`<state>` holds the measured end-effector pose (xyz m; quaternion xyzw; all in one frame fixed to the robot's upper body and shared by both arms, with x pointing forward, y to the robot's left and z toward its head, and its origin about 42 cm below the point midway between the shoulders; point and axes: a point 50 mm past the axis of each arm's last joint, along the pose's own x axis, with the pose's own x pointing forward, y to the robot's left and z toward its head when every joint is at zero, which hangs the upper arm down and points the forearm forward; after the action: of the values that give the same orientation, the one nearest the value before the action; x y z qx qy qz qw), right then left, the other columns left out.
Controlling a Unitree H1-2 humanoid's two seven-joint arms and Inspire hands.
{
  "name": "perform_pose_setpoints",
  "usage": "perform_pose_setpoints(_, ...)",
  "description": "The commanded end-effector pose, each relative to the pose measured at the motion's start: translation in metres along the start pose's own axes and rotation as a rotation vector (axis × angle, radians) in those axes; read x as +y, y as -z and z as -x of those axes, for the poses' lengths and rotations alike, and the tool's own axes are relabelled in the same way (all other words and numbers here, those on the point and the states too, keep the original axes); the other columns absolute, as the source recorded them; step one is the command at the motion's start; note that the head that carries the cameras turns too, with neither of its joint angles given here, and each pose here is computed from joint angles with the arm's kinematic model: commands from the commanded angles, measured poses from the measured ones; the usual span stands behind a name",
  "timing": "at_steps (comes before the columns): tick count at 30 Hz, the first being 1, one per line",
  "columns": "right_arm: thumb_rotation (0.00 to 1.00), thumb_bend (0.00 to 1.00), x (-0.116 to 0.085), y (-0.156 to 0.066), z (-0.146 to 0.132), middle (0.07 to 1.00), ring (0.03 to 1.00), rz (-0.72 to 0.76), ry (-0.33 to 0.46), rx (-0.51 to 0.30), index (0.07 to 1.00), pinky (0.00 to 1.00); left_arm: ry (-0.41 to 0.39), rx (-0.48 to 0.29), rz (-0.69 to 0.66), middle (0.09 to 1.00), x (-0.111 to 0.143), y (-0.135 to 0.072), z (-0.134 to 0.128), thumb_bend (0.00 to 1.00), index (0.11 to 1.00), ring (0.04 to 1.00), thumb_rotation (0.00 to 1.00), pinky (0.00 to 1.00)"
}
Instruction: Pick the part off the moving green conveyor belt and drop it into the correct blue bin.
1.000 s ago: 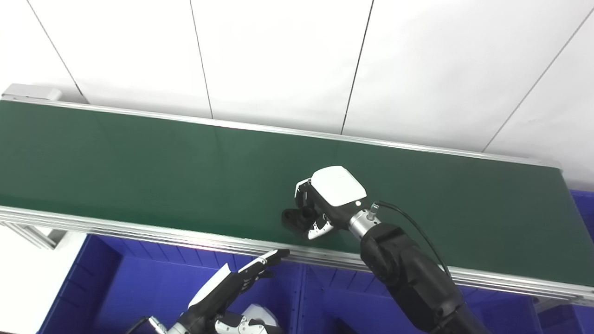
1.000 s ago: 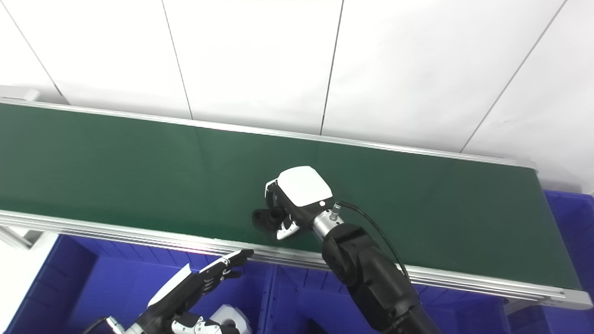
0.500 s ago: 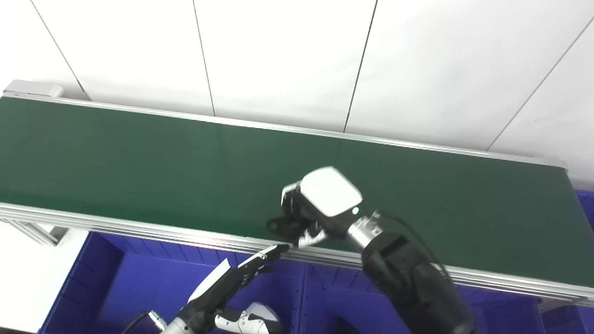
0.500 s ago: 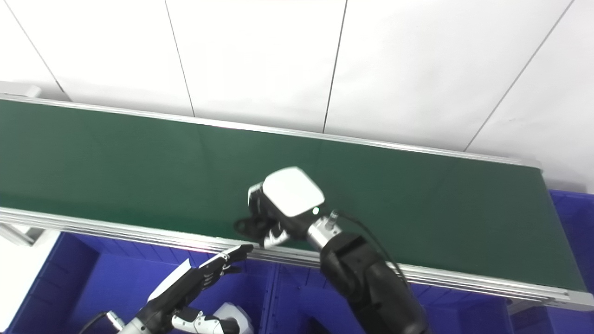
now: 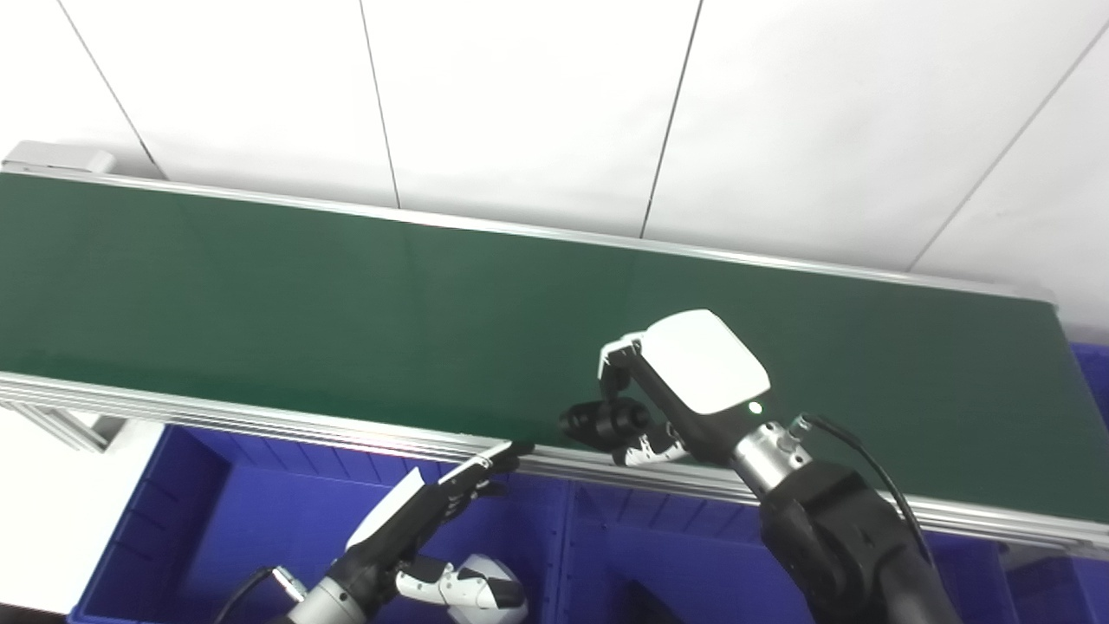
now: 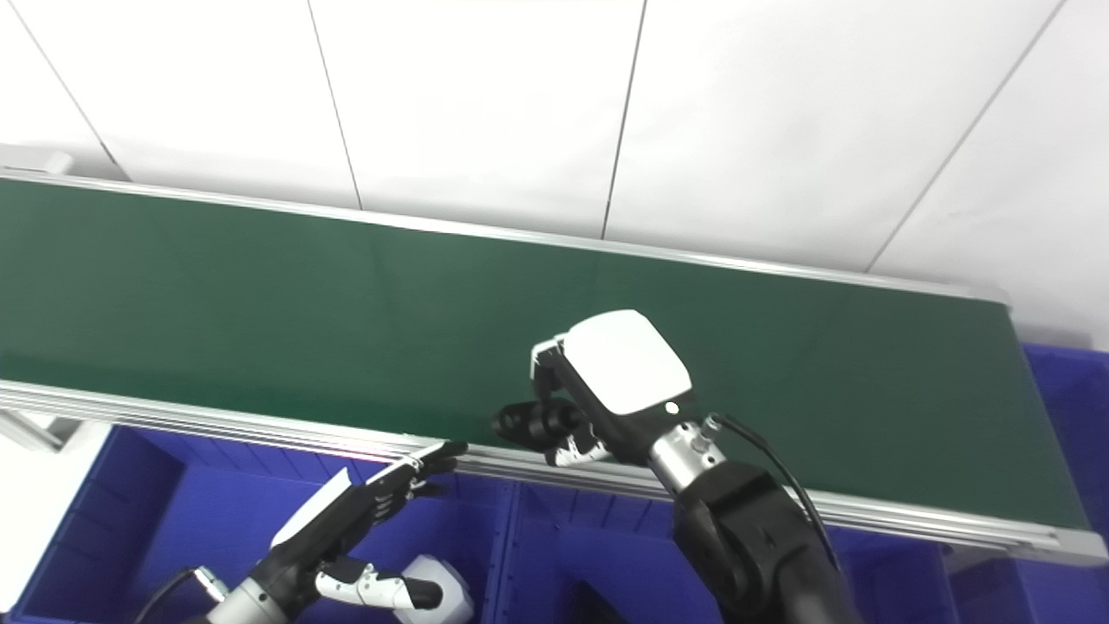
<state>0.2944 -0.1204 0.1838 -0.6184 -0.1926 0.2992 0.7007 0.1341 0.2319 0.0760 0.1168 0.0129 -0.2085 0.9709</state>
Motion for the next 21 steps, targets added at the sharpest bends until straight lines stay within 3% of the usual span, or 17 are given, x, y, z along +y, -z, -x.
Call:
perform_pose_setpoints(1,0.0,0.53,0.005,0.0,0.012,0.497,0.34,0.009,0.022,-0.005,0.482,0.28,-0.006,-0.048,-0.005,0.976,0.004,-0.009,0.002,0.66,0.923,0.948,0.43,0.87)
perform_pose_setpoints(5,0.0,0.53,0.035,-0.001,0.035,0.494,0.261,-0.041,-0.041,0.026,0.484,0.2,-0.003,-0.042,-0.002,0.978,0.007,-0.01,0.003,0.67,0.925,0.947,0.44,0.87)
perform_pose_setpoints(10,0.0,0.53,0.075,-0.012,0.062,0.51,0.286,-0.086,-0.143,0.063,0.471,0.21,0.005,-0.038,-0.001,0.979,0.01,-0.012,0.003,0.67,0.928,0.949,0.44,0.87)
perform_pose_setpoints(13,0.0,0.53,0.086,-0.018,0.068,0.515,0.276,-0.105,-0.194,0.084,0.47,0.2,0.005,-0.034,-0.005,0.975,0.011,-0.013,0.004,0.67,0.929,0.946,0.45,0.85)
perform_pose_setpoints(18,0.0,0.53,0.111,-0.019,0.07,0.511,0.257,-0.121,-0.36,0.142,0.471,0.19,0.004,-0.024,-0.008,0.975,0.012,-0.016,0.005,0.67,0.928,0.945,0.46,0.83)
perform_pose_setpoints(20,0.0,0.52,0.118,-0.018,0.07,0.481,0.385,-0.124,-0.414,0.168,0.506,0.26,0.003,-0.021,-0.005,0.976,0.012,-0.017,0.005,0.67,0.928,0.947,0.46,0.83)
perform_pose_setpoints(21,0.07,0.52,0.119,-0.018,0.07,0.608,0.509,-0.129,-0.431,0.184,0.502,0.34,0.001,-0.021,-0.004,0.976,0.012,-0.017,0.006,0.68,0.927,0.948,0.46,0.83)
